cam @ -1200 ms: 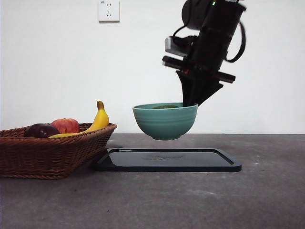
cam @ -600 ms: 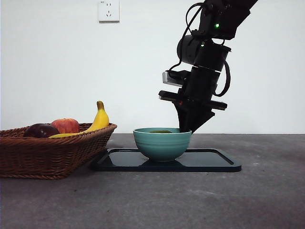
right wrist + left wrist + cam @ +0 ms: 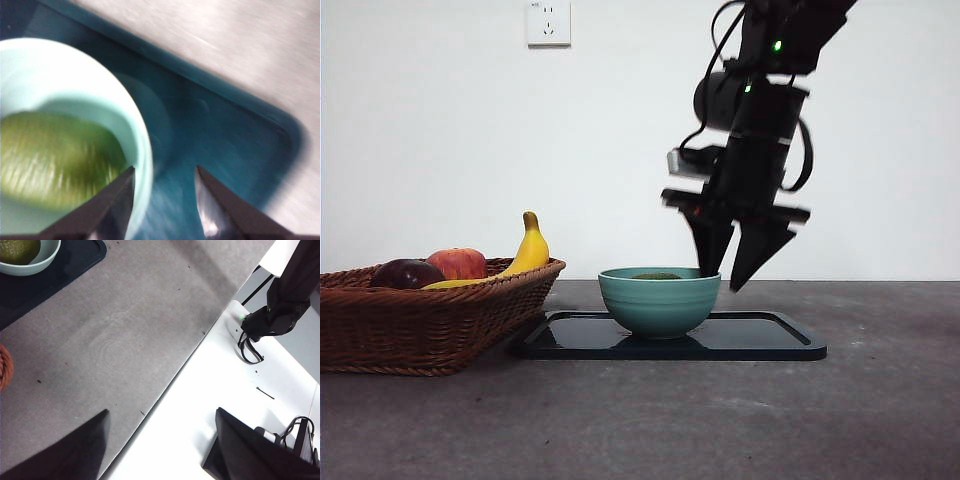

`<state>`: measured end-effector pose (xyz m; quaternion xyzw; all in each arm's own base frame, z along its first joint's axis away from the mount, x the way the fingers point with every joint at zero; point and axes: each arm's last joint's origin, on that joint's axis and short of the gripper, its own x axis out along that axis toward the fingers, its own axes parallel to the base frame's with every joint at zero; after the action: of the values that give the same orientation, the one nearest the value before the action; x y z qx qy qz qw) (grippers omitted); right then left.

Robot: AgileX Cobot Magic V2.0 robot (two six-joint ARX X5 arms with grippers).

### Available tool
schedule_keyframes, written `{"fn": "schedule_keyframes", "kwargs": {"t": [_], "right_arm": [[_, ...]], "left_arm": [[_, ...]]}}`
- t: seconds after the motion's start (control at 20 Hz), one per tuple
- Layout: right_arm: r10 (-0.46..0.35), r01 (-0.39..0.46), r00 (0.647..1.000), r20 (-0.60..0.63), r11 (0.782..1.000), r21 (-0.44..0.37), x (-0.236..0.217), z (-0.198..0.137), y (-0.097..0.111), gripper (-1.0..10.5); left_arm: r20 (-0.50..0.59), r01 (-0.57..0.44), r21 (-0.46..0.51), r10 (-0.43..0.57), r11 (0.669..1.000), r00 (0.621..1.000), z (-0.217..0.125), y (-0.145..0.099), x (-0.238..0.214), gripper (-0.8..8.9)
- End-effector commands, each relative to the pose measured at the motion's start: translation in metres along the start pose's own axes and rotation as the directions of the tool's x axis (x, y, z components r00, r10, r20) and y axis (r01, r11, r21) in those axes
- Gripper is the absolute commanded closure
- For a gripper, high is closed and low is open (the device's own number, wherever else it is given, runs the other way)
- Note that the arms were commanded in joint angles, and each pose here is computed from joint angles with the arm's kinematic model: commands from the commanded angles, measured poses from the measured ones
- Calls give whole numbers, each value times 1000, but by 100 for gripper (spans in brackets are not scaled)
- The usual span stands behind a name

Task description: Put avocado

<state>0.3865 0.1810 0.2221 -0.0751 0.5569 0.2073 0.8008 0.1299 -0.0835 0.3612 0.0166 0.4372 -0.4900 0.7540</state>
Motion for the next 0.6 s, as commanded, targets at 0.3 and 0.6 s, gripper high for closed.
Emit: {"fn": "schedule_keyframes", "kwargs": {"t": [0.3, 0.6], "right_arm": [[105, -91, 967, 231, 993, -70, -155, -25, 24, 755], [174, -119, 925, 338, 977, -177, -237, -89, 52, 755]], "left_arm": [[17, 5, 37, -6, 999, 1000, 4, -2, -2, 472], [23, 4, 41, -5, 999, 1000, 5, -2, -2, 471]]}}
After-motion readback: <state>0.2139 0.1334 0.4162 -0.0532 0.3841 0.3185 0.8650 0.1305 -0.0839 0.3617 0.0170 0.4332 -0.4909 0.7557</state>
